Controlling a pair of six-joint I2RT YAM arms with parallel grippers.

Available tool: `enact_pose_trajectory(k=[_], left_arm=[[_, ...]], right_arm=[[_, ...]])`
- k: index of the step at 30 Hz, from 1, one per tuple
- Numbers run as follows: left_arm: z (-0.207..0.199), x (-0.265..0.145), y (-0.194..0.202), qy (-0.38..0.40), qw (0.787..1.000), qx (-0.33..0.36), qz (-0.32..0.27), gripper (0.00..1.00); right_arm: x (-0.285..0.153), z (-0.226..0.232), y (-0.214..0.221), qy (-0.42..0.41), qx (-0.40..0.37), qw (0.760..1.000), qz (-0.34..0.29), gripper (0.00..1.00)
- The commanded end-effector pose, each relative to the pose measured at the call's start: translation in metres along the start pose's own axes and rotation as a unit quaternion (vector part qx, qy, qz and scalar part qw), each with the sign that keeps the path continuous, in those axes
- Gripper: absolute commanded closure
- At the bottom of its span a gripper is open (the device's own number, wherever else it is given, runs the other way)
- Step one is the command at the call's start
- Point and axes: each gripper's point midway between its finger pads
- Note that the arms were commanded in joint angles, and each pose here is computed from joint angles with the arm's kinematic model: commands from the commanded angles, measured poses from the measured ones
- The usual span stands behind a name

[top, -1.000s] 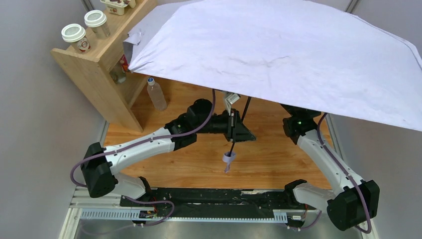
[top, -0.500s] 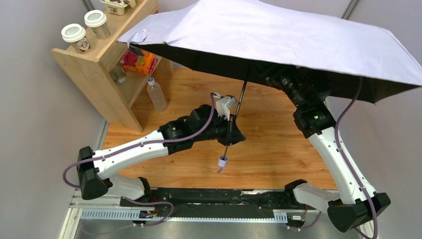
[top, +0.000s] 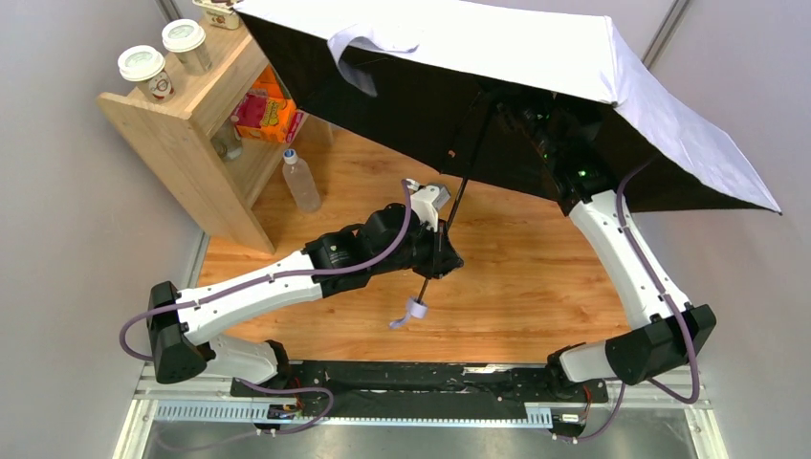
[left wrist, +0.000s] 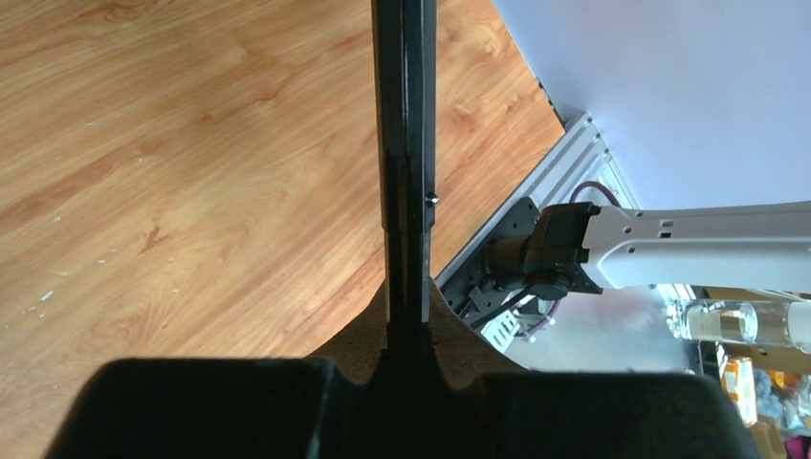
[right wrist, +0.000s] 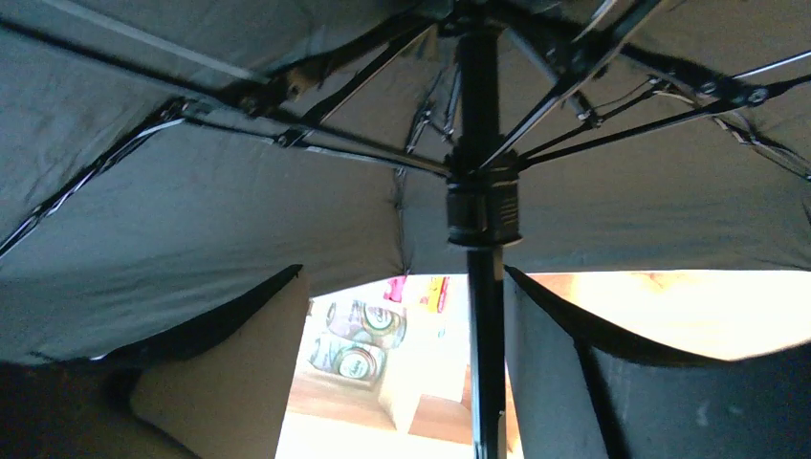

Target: Put away the umbrella

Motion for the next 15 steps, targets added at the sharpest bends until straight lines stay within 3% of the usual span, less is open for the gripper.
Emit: enact_pose_trajectory(k=[1, 9, 15], left_arm=[[-0.04, -0.023, -0.044, 0.069, 0.994, 0.022, -0.078, 1.0], [-0.046, -0.04, -0.051, 0.101, 0.988, -0.024, -0.118, 1.0], [-0.051, -0.043, -0.05, 0.127, 0.982, -0.055, -0.129, 1.0]], right_arm=[[-0.002, 0.022, -0.034, -0.027, 0.05, 0.997, -0.055, 0.28], [-0.009, 0.004, -0.047, -0.075, 0.14, 0.983, -0.09, 0.2], [-0.007, 0.009, -0.058, -0.099, 0.127, 0.981, -0.108, 0.19]])
Point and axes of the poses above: each gripper's point midway between its finger pads, its own x axis out along the fingers, its own z axis along the line the jaws close on, y = z × x, and after that the axes turned 1 degree about x, right-handed
